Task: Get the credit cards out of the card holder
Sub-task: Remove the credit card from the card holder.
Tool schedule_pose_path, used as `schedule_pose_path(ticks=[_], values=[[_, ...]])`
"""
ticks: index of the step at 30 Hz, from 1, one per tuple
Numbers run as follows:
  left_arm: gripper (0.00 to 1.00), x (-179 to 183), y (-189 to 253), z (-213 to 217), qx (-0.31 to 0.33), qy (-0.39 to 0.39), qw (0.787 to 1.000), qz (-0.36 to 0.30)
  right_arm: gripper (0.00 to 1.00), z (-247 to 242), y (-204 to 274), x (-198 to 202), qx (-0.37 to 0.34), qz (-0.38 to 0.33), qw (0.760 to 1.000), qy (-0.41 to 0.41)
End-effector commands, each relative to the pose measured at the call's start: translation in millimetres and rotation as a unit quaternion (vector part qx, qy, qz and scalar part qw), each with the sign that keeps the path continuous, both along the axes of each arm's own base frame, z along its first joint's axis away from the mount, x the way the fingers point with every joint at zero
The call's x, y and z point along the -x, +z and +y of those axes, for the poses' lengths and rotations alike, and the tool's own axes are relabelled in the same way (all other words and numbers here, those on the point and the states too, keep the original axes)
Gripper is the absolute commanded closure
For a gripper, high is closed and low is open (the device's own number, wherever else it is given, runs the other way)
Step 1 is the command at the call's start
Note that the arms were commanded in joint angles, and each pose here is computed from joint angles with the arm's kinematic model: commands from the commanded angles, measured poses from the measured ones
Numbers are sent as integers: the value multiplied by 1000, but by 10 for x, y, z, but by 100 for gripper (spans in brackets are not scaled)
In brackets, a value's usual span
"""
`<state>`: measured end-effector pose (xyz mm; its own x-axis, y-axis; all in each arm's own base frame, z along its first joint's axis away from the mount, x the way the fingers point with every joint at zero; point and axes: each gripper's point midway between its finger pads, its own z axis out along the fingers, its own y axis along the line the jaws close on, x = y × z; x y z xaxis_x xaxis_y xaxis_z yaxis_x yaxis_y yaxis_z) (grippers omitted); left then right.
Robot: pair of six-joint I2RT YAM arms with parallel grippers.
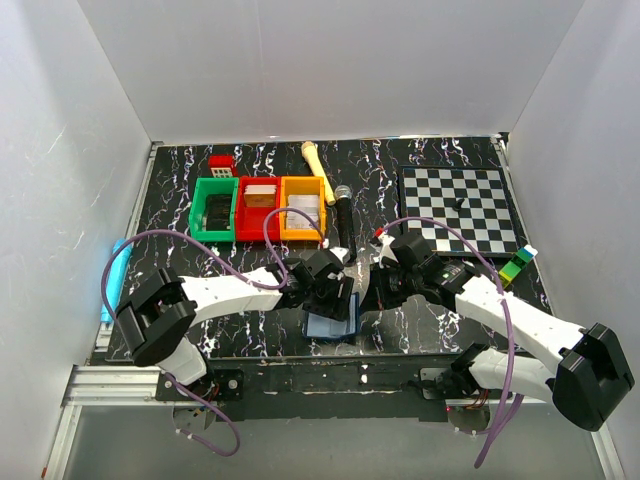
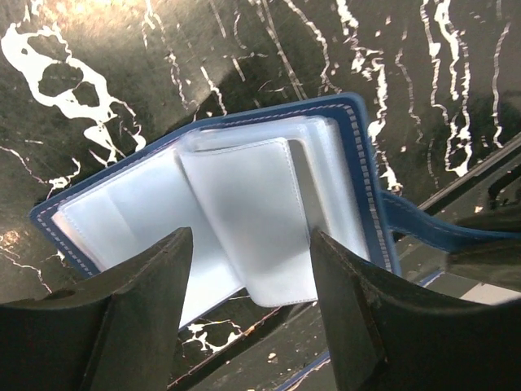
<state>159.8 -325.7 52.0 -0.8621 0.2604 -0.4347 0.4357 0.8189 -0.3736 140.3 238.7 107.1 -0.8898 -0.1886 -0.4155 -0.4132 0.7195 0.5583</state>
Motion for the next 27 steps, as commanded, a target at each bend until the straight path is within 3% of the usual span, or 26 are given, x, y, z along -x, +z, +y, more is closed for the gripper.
schedule_pose_path(ticks=[1,17,27], values=[[42,21,-87,53,-10,4,1000,-1,99,103,306,-67,-33,-35,999,13],[43,-122,-83,449,-63,61,996,-36,99,87,333,-51,-33,-36,999,14],[39,-257,328,689,-25,95,992,-80,99,72,303,-48,-28,-36,999,15]])
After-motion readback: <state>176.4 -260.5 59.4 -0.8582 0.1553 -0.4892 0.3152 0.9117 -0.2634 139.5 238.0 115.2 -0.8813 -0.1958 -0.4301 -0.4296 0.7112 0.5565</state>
